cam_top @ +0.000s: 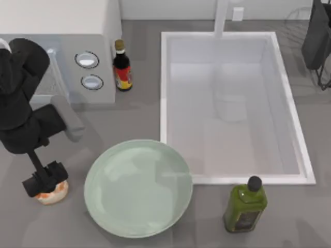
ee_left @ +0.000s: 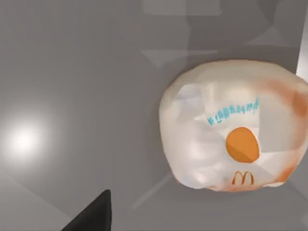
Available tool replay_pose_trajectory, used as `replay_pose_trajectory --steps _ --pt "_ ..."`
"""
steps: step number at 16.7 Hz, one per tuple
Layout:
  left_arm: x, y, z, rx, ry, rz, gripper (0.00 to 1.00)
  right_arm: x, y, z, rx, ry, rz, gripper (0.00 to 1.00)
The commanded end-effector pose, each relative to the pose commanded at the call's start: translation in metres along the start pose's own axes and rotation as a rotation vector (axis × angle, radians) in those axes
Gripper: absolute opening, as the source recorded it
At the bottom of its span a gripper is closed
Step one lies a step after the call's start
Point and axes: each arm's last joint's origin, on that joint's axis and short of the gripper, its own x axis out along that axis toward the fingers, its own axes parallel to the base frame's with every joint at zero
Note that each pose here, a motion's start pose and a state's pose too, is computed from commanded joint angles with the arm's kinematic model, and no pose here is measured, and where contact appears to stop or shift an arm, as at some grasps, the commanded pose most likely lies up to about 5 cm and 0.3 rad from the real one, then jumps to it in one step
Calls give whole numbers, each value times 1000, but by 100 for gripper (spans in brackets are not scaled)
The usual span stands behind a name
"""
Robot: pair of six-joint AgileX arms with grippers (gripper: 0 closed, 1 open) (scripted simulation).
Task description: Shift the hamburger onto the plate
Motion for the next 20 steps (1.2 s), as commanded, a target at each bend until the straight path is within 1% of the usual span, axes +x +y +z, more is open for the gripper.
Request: replay_pose_trajectory --steps 3,10,15,20 --pt "11 0 1 5 4 -4 100 0 0 0 0 0 0 100" --pt "75 0 2 6 -2 1 100 0 0 0 0 0 0 100" --pt "80 -1 1 6 1 -1 100 0 0 0 0 0 0 100" --pt "80 -1 1 6 1 -1 62 0 0 0 0 0 0 100"
